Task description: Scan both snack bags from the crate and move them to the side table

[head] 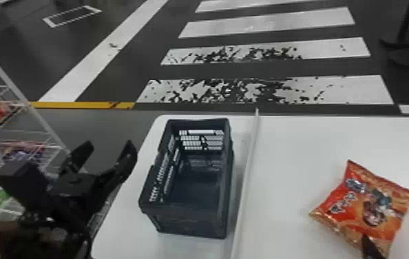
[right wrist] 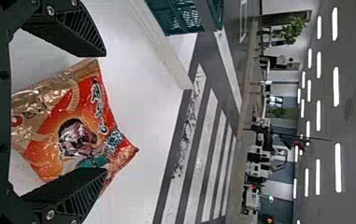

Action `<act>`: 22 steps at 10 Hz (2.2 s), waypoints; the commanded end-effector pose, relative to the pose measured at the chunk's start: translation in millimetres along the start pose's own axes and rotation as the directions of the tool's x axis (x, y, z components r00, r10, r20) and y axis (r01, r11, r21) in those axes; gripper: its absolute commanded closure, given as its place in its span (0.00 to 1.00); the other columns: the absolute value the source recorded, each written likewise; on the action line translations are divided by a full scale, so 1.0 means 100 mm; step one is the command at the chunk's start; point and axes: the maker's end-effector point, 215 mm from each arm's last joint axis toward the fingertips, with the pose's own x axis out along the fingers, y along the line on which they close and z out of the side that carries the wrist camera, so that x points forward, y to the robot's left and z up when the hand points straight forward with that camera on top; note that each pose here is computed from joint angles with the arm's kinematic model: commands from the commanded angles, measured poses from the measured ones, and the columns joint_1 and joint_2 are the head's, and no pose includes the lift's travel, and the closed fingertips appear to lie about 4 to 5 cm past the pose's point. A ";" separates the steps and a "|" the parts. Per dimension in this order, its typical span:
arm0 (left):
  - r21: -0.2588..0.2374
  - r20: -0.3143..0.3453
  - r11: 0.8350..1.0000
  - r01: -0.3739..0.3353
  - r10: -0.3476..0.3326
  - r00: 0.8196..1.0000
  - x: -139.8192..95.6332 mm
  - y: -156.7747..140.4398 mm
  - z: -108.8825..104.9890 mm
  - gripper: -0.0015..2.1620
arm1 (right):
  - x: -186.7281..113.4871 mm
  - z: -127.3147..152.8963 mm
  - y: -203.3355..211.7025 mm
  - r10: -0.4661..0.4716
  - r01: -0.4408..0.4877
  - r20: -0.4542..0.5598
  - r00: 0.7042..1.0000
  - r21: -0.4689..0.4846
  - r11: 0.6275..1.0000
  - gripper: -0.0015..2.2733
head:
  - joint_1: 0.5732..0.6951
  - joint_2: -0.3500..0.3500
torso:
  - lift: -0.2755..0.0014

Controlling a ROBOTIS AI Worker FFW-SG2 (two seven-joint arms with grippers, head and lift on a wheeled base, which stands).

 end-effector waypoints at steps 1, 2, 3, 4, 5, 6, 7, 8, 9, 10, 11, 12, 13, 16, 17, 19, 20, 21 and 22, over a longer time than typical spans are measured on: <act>-0.005 0.006 1.000 0.011 -0.011 1.000 0.02 -0.08 -0.04 0.05 | -0.02 -0.18 0.13 -0.015 0.009 -0.098 0.995 -0.063 0.998 0.05 | 1.00 0.92 | 0.65; -0.011 -0.001 1.000 0.026 -0.026 1.000 0.02 -0.15 -0.08 0.05 | -0.01 -0.30 0.23 -0.030 0.008 -0.158 0.987 -0.140 0.990 0.06 | 1.00 0.93 | 0.65; -0.014 -0.003 0.999 0.036 -0.037 0.999 0.03 -0.20 -0.11 0.05 | 0.00 -0.46 0.32 -0.064 0.006 -0.237 0.969 -0.237 0.972 0.06 | 1.00 0.92 | 0.65; -0.015 -0.007 0.999 0.045 -0.045 0.999 0.03 -0.25 -0.14 0.05 | 0.00 -0.53 0.37 -0.115 0.018 -0.286 0.951 -0.321 0.947 0.06 | 1.00 0.93 | 0.65; -0.018 -0.010 0.998 0.053 -0.053 0.999 0.03 -0.29 -0.17 0.05 | 0.01 -0.52 0.38 -0.158 0.036 -0.302 0.940 -0.374 0.927 0.06 | 1.00 0.93 | 0.65; -0.020 -0.012 0.998 0.063 -0.063 0.998 0.03 -0.35 -0.20 0.05 | 0.08 -0.43 0.38 -0.197 0.064 -0.292 0.936 -0.408 0.911 0.06 | 1.00 0.93 | 0.65; -0.020 -0.017 0.997 0.074 -0.074 0.997 0.04 -0.42 -0.24 0.05 | 0.17 -0.35 0.42 -0.205 0.078 -0.285 0.937 -0.400 0.913 0.06 | 1.00 0.92 | 0.65; -0.021 -0.019 0.996 0.084 -0.085 0.996 0.06 -0.48 -0.26 0.05 | 0.28 -0.25 0.44 -0.219 0.096 -0.277 0.935 -0.398 0.912 0.06 | 1.00 0.92 | 0.65; -0.022 -0.021 0.996 0.090 -0.090 0.996 0.07 -0.50 -0.28 0.05 | 0.42 -0.19 0.49 -0.221 0.103 -0.278 0.935 -0.384 0.918 0.06 | 1.00 0.91 | 0.65; -0.022 -0.024 0.995 0.095 -0.095 0.995 0.07 -0.52 -0.29 0.05 | 0.57 -0.18 0.58 -0.216 0.098 -0.283 0.934 -0.380 0.920 0.06 | 1.00 0.91 | 0.65; -0.020 -0.030 0.995 0.100 -0.101 0.994 0.07 -0.53 -0.32 0.05 | 0.74 -0.24 0.67 -0.216 0.088 -0.289 0.933 -0.398 0.913 0.05 | 1.00 0.92 | 0.65; -0.020 -0.034 0.994 0.103 -0.104 0.994 0.07 -0.53 -0.34 0.05 | 0.89 -0.33 0.75 -0.216 0.076 -0.291 0.932 -0.427 0.901 0.05 | 1.00 0.94 | 0.65; -0.020 -0.038 0.994 0.108 -0.109 0.993 0.07 -0.53 -0.37 0.05 | 1.01 -0.37 0.78 -0.227 0.070 -0.290 0.930 -0.465 0.883 0.06 | 1.00 0.95 | 0.65; -0.033 -0.035 0.993 0.113 -0.114 0.993 0.07 -0.52 -0.46 0.05 | 0.97 -0.26 0.56 -0.347 0.123 -0.299 0.889 -0.573 0.810 0.06 | 1.00 0.97 | 0.65; -0.042 -0.034 0.991 0.124 -0.125 0.992 0.09 -0.59 -0.47 0.05 | 0.90 -0.32 0.48 -0.405 0.136 -0.314 0.859 -0.623 0.770 0.06 | 1.00 0.95 | 0.65; -0.050 -0.027 0.990 0.135 -0.137 0.990 0.11 -0.66 -0.45 0.05 | 0.84 -0.42 0.50 -0.420 0.117 -0.337 0.843 -0.648 0.753 0.06 | 1.00 0.91 | 0.65; -0.050 -0.028 0.989 0.142 -0.143 0.989 0.11 -0.69 -0.46 0.05 | 0.84 -0.41 0.54 -0.416 0.110 -0.336 0.845 -0.652 0.750 0.06 | 1.00 0.90 | 0.65; -0.049 -0.029 0.988 0.145 -0.146 0.989 0.11 -0.71 -0.46 0.05 | 0.86 -0.42 0.61 -0.411 0.101 -0.342 0.845 -0.653 0.751 0.06 | 1.00 0.89 | 0.65; -0.049 -0.029 0.988 0.146 -0.147 0.989 0.11 -0.72 -0.46 0.05 | 0.93 -0.42 0.65 -0.409 0.092 -0.340 0.847 -0.664 0.742 0.06 | 1.00 0.90 | 0.65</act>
